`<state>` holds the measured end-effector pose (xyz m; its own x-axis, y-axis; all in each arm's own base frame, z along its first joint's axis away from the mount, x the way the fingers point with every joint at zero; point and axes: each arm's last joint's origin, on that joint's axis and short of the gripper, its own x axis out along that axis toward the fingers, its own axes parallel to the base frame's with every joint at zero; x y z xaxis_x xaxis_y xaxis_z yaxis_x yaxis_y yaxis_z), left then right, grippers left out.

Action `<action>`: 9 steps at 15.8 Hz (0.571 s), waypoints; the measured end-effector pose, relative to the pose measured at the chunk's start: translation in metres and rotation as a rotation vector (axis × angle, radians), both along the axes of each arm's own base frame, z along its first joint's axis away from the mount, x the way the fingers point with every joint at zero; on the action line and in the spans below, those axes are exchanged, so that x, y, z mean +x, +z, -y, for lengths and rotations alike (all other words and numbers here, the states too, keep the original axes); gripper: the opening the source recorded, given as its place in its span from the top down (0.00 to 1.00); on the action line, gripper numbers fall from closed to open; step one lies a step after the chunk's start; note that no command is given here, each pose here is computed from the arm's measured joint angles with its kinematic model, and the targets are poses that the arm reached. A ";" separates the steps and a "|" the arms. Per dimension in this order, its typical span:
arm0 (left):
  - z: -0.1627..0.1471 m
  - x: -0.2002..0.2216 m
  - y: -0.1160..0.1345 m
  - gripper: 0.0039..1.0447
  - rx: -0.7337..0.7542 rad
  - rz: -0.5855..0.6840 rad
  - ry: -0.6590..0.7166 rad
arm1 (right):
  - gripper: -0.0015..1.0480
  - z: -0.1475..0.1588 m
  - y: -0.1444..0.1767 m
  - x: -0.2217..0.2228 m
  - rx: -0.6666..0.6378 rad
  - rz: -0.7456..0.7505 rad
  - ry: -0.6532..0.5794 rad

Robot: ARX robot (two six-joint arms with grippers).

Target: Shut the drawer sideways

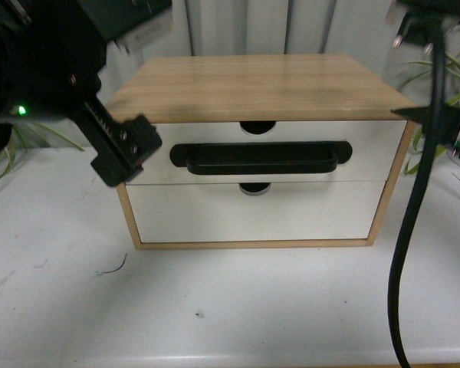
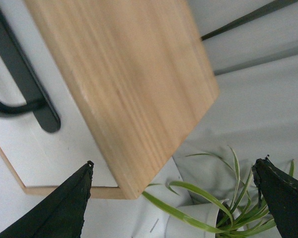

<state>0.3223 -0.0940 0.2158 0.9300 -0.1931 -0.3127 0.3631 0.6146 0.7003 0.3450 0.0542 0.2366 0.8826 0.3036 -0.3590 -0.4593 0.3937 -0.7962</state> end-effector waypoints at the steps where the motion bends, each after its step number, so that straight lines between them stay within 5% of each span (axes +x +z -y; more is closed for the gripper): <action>1: -0.008 -0.010 0.016 0.06 -0.118 0.055 0.051 | 0.06 0.003 0.012 -0.013 0.111 0.032 -0.010; 5: -0.079 -0.059 0.039 0.06 -0.654 0.072 0.432 | 0.06 0.024 0.003 -0.078 0.684 -0.017 -0.165; 7: -0.090 -0.084 0.037 0.06 -0.770 0.076 0.494 | 0.06 0.027 -0.007 -0.111 0.875 -0.051 -0.191; 9: -0.096 -0.115 0.034 0.17 -0.841 0.191 0.399 | 0.20 0.033 -0.017 -0.146 1.000 0.100 -0.344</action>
